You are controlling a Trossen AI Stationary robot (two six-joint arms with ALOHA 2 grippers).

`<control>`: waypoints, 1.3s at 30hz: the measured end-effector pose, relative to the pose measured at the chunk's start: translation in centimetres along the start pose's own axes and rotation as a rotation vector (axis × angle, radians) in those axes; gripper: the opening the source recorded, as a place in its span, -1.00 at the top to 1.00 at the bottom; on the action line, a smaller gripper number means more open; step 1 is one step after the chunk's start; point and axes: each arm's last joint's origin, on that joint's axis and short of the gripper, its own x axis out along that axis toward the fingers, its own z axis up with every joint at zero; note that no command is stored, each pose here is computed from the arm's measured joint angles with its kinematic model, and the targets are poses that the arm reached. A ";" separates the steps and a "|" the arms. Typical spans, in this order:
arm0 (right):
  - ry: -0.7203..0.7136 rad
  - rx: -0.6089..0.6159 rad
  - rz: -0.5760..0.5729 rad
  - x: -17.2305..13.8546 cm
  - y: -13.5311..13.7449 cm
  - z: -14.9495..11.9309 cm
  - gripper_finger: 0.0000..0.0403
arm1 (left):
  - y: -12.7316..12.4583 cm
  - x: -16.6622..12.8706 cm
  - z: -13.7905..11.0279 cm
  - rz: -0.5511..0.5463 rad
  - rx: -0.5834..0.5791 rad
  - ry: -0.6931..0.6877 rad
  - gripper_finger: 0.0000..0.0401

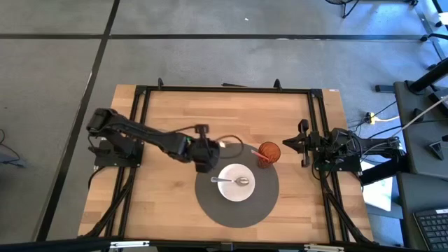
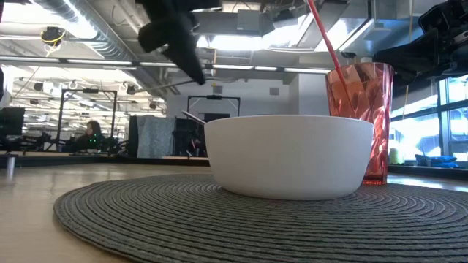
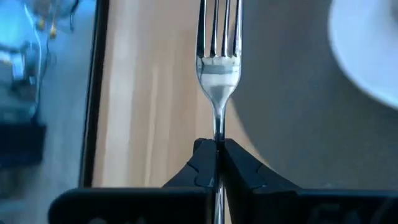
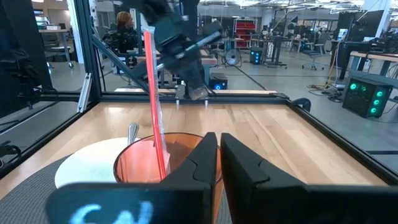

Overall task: Pick & Place Utensil
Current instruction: Put the silver fork into the white bowl on the gray placemat

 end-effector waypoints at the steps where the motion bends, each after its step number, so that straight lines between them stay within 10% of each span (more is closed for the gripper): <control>1: 0.000 0.000 0.000 0.0 0.0 0.0 0.88 | -0.3 0.1 0.6 -0.005 0.034 -0.006 0.97; 16: 0.000 -0.001 0.000 0.0 0.0 0.0 0.88 | -6.0 4.1 8.3 -0.189 0.329 0.210 0.98; 39: 0.000 -0.001 0.000 0.0 0.0 0.0 0.88 | -10.0 6.3 9.2 -0.265 0.470 0.284 0.83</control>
